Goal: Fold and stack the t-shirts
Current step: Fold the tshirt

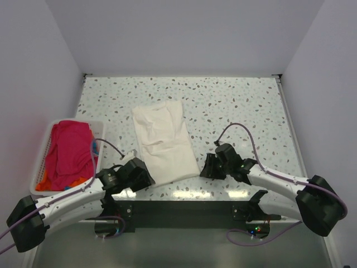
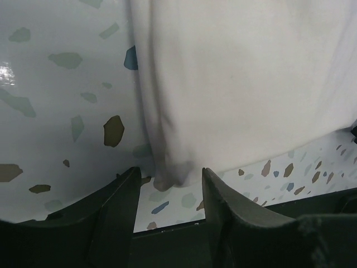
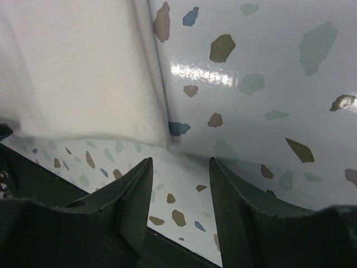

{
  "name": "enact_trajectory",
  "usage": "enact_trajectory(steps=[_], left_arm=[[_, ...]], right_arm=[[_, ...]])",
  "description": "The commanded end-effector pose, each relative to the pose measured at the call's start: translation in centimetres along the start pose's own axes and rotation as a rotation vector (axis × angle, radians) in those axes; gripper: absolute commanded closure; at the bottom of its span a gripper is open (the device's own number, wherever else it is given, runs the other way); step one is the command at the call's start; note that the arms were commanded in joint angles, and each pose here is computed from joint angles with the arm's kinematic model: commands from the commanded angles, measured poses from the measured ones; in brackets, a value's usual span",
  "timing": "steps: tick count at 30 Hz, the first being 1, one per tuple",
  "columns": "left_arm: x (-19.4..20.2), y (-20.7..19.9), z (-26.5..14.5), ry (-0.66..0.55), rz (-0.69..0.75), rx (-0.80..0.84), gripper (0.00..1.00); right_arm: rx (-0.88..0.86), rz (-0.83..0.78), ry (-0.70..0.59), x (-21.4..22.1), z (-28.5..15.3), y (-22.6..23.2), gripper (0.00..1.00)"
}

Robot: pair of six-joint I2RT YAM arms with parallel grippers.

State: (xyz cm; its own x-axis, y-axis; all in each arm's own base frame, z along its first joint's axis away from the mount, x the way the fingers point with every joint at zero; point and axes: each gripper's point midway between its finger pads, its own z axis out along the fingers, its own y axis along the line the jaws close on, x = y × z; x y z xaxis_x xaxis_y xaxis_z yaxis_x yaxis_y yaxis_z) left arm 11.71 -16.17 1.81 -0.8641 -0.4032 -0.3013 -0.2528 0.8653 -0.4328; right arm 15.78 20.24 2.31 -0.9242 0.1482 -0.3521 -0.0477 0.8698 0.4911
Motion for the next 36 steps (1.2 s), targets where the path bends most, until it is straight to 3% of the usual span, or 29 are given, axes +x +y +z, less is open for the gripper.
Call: enact_trajectory(steps=[1, 16, 21, 24, 27, 36], left_arm=[[1.1, 3.4, -0.4, 0.039, 0.0, -0.139, 0.47], [1.9, 4.2, 0.3, 0.075, 0.014, -0.183, 0.6], [2.2, 3.6, 1.2, 0.094, 0.021, -0.168, 0.69], [2.4, 2.7, 1.3, 0.108, 0.028, -0.139, 0.85], [2.6, 1.9, 0.7, 0.114, 0.046, -0.103, 0.99], [5.2, -0.1, -1.0, 0.189, 0.179, -0.058, 1.0]], right_arm=[[-0.048, 0.007, -0.012, -0.4, 0.7, 1.6, 0.51], [-0.022, 0.084, -0.031, 0.0, 3.4, 0.9, 0.57], [-0.008, 0.081, -0.019, 0.2, 3.8, 0.5, 0.82], [0.008, 0.062, -0.018, 0.3, 3.1, 0.2, 1.0], [0.06, 0.035, -0.006, 1.2, 1.3, -1.3, 1.0], [-0.039, 0.081, -0.009, 4.4, -2.7, -1.9, 1.0]])
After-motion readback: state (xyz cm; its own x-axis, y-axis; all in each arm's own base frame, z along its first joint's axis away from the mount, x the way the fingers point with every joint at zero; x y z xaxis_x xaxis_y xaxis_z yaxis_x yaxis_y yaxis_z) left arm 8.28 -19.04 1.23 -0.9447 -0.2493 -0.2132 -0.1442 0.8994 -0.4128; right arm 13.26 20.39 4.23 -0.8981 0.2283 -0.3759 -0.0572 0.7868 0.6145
